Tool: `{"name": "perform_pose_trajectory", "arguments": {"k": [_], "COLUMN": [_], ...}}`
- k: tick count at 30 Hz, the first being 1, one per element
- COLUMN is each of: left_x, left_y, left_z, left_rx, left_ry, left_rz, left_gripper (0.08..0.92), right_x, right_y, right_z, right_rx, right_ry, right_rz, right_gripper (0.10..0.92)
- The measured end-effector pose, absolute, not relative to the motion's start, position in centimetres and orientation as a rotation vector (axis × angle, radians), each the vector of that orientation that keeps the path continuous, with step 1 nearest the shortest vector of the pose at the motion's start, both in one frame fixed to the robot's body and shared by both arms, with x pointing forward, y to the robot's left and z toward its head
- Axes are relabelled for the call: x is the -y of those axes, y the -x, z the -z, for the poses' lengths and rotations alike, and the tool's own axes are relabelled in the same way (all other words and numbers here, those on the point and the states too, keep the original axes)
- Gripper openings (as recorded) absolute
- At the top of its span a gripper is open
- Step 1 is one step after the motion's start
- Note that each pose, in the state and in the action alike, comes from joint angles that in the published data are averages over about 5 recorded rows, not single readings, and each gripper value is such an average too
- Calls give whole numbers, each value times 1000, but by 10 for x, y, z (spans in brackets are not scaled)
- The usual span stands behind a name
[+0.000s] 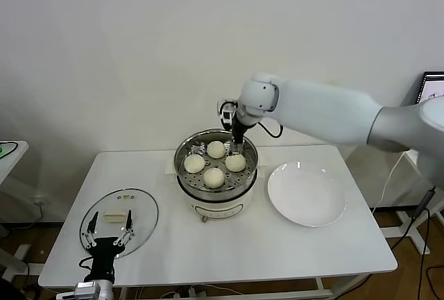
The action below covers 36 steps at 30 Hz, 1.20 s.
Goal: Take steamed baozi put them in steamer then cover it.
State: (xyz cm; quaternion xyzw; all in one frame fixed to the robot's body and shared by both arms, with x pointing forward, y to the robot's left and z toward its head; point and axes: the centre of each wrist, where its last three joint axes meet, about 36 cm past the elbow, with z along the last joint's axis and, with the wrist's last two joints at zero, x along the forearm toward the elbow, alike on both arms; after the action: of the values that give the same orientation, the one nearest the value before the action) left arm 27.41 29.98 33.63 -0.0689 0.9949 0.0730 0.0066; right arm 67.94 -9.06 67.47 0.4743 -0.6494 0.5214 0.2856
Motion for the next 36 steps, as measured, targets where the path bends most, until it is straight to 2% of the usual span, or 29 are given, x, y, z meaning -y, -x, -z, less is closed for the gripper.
{"name": "perform_pose_trajectory", "arguments": {"k": [7, 13, 19, 26, 36], "left_x": [-311, -311, -313, -318, -337], "left_y": [-275, -275, -275, -272, -270], "left_z": [-336, -333, -328, -318, -296], "left_rx": [-3122, -3129, -3130, -3124, -3085], "left_ry": [228, 232, 250, 276, 314], "left_rz": [-233, -214, -209, -238, -445], "left_gripper": [823, 823, 823, 823, 823], "right_x": [126, 177, 231, 260, 320], "right_y": [-663, -634, -594, -550, -469], "right_z": [-698, -681, -639, -587, -464], "right_rx": [2046, 2371, 2707, 3081, 3383], "right_ry": [-1251, -1172, -1053, -920, -447], "right_rz": [-1281, -1133, -944, -711, -295], "right_gripper": [823, 823, 823, 823, 823]}}
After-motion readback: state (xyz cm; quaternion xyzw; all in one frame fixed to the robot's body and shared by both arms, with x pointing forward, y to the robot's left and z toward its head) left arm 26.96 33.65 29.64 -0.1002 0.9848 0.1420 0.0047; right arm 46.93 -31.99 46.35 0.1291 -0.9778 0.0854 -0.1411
